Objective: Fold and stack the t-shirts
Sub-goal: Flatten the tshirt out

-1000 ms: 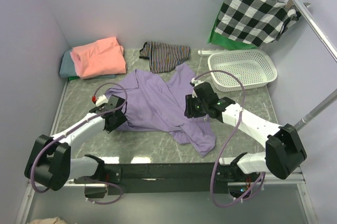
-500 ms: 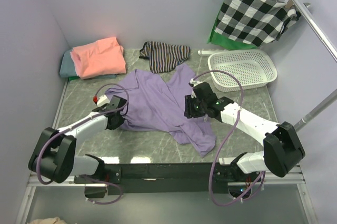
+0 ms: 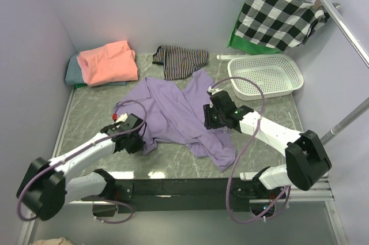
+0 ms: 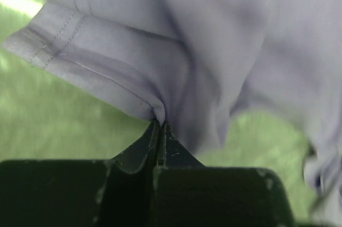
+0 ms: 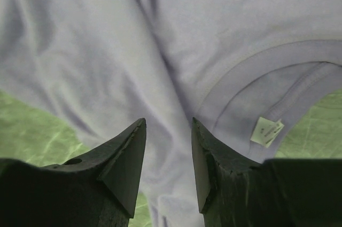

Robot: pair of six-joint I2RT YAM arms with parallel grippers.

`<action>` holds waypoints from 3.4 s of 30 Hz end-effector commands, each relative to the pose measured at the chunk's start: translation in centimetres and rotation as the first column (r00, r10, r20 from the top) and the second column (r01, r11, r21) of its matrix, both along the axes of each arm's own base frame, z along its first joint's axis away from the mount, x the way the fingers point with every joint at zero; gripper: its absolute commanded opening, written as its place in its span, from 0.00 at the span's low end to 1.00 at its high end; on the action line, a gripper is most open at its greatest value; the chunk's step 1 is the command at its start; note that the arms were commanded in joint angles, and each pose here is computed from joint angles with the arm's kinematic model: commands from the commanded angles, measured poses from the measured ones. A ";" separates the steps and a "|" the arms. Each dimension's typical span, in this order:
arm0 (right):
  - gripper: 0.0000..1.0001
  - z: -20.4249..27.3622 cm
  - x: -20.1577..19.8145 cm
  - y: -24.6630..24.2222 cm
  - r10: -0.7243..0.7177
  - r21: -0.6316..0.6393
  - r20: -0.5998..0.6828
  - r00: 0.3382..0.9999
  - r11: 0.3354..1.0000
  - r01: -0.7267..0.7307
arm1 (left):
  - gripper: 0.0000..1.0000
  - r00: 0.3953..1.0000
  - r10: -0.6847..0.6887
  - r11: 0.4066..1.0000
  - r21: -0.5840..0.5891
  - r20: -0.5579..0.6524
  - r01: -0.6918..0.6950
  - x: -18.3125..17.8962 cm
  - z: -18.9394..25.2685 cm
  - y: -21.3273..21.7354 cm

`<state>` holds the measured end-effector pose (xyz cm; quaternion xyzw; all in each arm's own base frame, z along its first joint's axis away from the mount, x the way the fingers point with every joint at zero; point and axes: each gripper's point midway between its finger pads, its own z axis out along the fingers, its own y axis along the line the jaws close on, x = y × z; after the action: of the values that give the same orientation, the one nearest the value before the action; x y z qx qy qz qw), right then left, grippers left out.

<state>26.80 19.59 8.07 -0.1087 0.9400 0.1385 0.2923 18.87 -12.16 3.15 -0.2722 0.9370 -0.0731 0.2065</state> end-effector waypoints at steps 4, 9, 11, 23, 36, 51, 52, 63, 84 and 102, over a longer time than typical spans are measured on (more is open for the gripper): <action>0.44 -2.0 3.0 -2.0 -0.068 -0.092 -0.025 0.997 0.994 0.066 | 0.01 0.992 0.004 0.993 -0.113 -0.130 -0.019 -6.0 4.0 -0.7; 0.41 -1.5 3.7 -2.0 -0.075 -0.079 -0.035 0.997 0.994 0.072 | 0.01 0.981 0.071 0.994 -0.072 -0.180 -0.086 -9.4 6.1 1.9; 0.40 -1.5 3.1 -2.1 -0.071 -0.074 -0.050 0.996 0.995 0.067 | 0.01 0.984 0.097 0.990 -0.087 -0.147 -0.110 -9.3 7.1 2.1; 0.57 0.9 1.7 -5.6 -0.202 -0.066 0.030 0.979 0.977 0.204 | 1.00 0.984 0.115 0.990 0.063 0.139 -0.125 -2.2 14.1 3.3; 0.55 3.1 14.2 -3.1 -0.217 0.138 0.069 0.974 0.969 0.206 | 0.99 0.937 0.039 0.979 0.173 0.346 -0.105 14.7 8.9 3.2; 0.52 2.3 16.1 -1.5 -0.158 0.146 0.029 0.987 0.977 0.152 | 0.90 0.951 -0.005 0.932 0.347 0.308 -0.108 23.2 4.1 3.2; 0.53 2.2 16.0 -1.5 -0.157 0.146 0.028 0.987 0.978 0.151 | 0.89 0.954 -0.002 0.928 0.357 0.300 -0.110 23.3 3.8 3.3; 0.53 1.7 16.0 -1.7 -0.155 0.143 0.014 0.988 0.978 0.152 | 0.84 0.970 -0.005 0.888 0.448 0.243 -0.107 24.1 1.3 4.2; 0.51 1.4 15.5 -1.6 -0.139 0.147 0.008 0.990 0.980 0.136 | 0.01 0.961 0.033 0.868 0.470 0.273 -0.163 26.1 4.5 7.8; 0.52 2.4 20.1 -2.7 -0.223 0.196 0.050 0.973 0.958 0.210 | 0.01 0.937 0.113 0.894 0.377 0.331 -0.241 28.2 7.8 14.6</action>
<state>42.30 17.59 7.90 -0.0089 0.9383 0.1765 0.2972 46.07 1.79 9.27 -0.2860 0.8669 0.1352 0.3853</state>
